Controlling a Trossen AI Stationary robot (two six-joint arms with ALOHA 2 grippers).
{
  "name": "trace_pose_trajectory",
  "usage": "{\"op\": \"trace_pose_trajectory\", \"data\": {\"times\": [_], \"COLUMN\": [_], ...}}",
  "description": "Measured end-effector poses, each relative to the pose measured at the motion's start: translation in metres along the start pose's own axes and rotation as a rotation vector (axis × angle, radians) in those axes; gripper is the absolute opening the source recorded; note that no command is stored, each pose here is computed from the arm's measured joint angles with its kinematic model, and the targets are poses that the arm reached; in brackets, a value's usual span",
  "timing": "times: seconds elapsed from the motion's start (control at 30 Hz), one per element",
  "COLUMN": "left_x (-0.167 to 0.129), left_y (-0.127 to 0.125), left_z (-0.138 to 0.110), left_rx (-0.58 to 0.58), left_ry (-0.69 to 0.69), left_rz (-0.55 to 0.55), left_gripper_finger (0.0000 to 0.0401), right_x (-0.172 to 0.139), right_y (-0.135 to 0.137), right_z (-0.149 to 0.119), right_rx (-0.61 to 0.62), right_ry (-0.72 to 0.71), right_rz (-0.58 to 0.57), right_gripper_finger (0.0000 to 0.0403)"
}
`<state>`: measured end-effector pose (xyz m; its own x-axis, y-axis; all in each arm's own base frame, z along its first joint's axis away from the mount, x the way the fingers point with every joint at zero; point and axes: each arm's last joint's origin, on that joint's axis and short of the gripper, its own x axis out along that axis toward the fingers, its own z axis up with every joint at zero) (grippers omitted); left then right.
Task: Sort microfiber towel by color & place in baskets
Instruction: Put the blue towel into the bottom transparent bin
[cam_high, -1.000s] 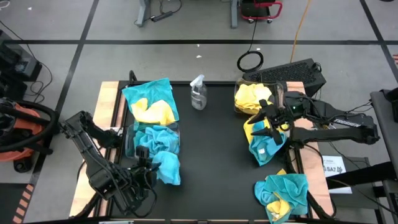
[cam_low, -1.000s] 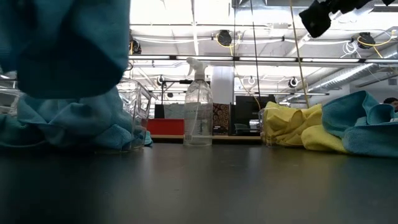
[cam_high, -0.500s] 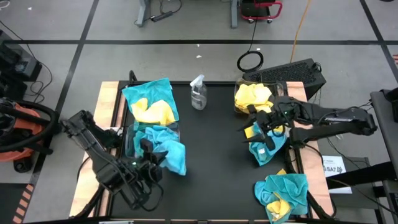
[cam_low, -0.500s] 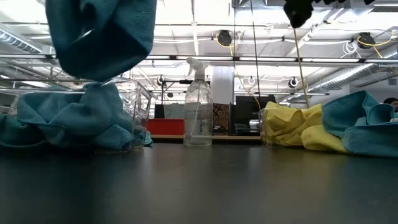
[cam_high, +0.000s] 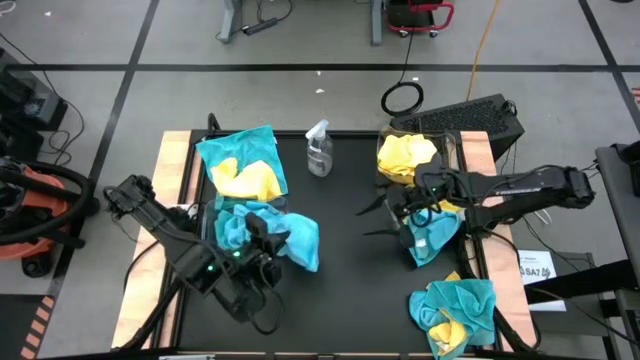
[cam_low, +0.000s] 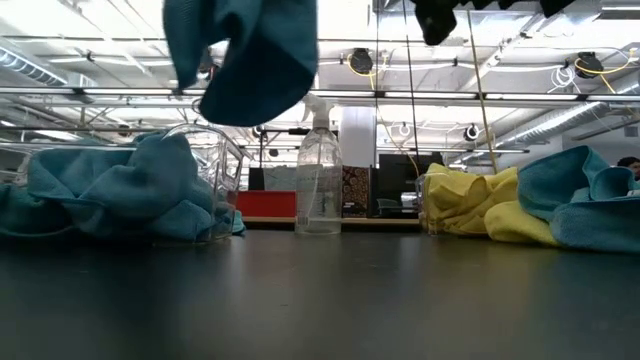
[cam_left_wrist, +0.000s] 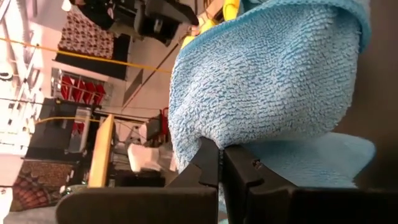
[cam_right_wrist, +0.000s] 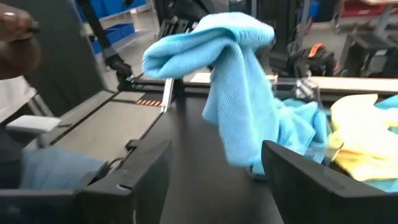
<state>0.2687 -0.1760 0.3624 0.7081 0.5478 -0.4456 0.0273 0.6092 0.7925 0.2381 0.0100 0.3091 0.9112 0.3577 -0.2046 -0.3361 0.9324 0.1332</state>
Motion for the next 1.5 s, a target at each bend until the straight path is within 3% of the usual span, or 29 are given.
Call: {"op": "trace_pose_trajectory", "data": {"times": [0.47,1.17,1.3,1.5], "left_x": [0.034,0.065,0.07,0.074], "left_y": [0.025,0.052,0.054,0.056], "left_z": [0.021,0.03,0.029,0.027], "left_rx": [0.021,-0.031,-0.028,-0.039], "left_ry": [-0.104,-0.272,-0.289,-0.281], "left_rz": [-0.036,-0.16,-0.202,-0.214], "left_gripper_finger": [0.0001,0.0001,0.0001,0.0001], "right_x": [0.032,0.073,0.074,0.075], "right_y": [-0.008,-0.011,-0.011,-0.006], "right_z": [-0.001,-0.019,-0.019,-0.02], "right_rx": [-0.065,-0.093,-0.095,-0.109], "right_ry": [-0.107,-0.155,-0.155,-0.151], "right_rz": [-0.056,-0.03,-0.03,-0.018], "right_gripper_finger": [0.0356,0.0351,0.0322,0.0207]}}
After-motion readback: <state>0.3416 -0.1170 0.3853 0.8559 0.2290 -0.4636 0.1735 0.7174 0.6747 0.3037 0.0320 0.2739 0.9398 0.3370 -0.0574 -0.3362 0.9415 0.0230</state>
